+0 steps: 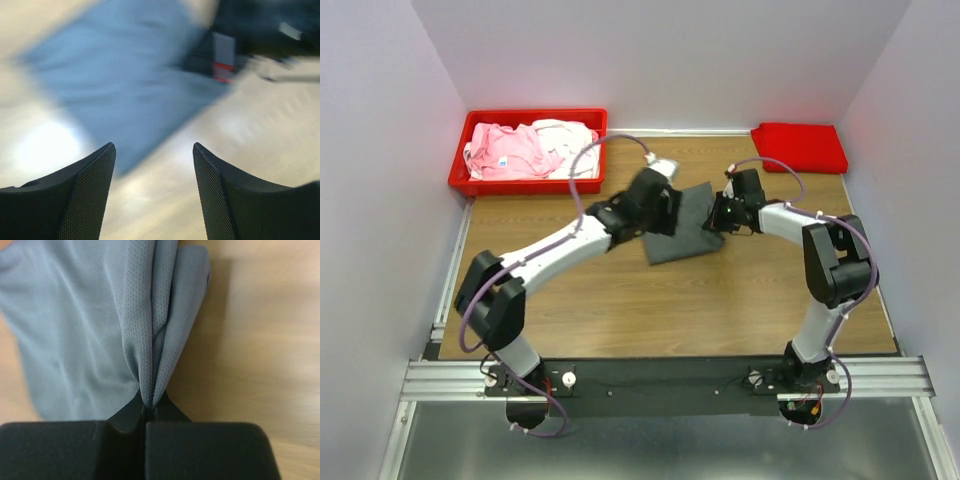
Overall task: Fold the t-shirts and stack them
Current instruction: Neatly place the folded tshirt to the corner
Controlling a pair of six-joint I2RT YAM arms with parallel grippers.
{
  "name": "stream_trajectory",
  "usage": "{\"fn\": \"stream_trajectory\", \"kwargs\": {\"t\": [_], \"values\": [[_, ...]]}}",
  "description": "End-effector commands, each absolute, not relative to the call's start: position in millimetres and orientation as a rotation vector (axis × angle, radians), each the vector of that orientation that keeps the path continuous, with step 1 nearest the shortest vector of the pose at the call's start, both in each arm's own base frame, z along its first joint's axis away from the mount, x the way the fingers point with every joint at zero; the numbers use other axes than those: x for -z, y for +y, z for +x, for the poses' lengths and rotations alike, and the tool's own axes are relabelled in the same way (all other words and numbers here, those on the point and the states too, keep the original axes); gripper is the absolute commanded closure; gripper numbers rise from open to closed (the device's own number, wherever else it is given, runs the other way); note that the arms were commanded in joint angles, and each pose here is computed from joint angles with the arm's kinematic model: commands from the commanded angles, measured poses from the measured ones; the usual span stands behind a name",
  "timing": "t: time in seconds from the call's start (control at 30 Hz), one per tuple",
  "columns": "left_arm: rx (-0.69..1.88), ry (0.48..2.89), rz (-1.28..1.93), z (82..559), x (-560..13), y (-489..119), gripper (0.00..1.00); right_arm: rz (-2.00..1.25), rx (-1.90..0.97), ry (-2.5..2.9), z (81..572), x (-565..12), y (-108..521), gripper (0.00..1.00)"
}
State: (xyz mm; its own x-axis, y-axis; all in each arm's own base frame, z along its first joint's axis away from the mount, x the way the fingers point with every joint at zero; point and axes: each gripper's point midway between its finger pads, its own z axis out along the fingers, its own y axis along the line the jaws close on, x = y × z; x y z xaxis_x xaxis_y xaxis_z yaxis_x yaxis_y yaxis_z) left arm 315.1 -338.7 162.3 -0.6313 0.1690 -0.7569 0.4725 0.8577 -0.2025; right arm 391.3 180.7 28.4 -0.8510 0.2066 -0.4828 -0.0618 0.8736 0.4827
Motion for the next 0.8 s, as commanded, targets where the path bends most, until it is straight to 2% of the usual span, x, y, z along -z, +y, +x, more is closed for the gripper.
{"fn": "stream_trajectory", "kwargs": {"t": [0.0, 0.13, 0.27, 0.5, 0.77], "values": [[0.400, 2.232, 0.355, 357.4, -176.7, -263.1, 0.28, -0.092, -0.021, 2.541, 422.2, -23.1, 104.4, 1.00], [0.312, 2.235, 0.175, 382.8, -165.7, -190.2, 0.21, -0.252, 0.375, 2.414, 488.8, -45.3, 63.0, 1.00], [0.278, 2.243, 0.051, 370.3, -140.6, -145.0, 0.14, -0.271, 0.562, 2.324, 540.2, -65.3, 40.0, 1.00], [0.092, 2.182, -0.170, 335.5, -127.6, -89.2, 0.14, -0.163, 0.690, 2.171, 620.4, -109.6, -10.1, 1.00], [0.076, 2.055, -0.229, 324.6, -160.0, -72.6, 0.14, -0.129, 0.815, 2.082, 662.3, -128.9, -58.6, 1.00]]}}
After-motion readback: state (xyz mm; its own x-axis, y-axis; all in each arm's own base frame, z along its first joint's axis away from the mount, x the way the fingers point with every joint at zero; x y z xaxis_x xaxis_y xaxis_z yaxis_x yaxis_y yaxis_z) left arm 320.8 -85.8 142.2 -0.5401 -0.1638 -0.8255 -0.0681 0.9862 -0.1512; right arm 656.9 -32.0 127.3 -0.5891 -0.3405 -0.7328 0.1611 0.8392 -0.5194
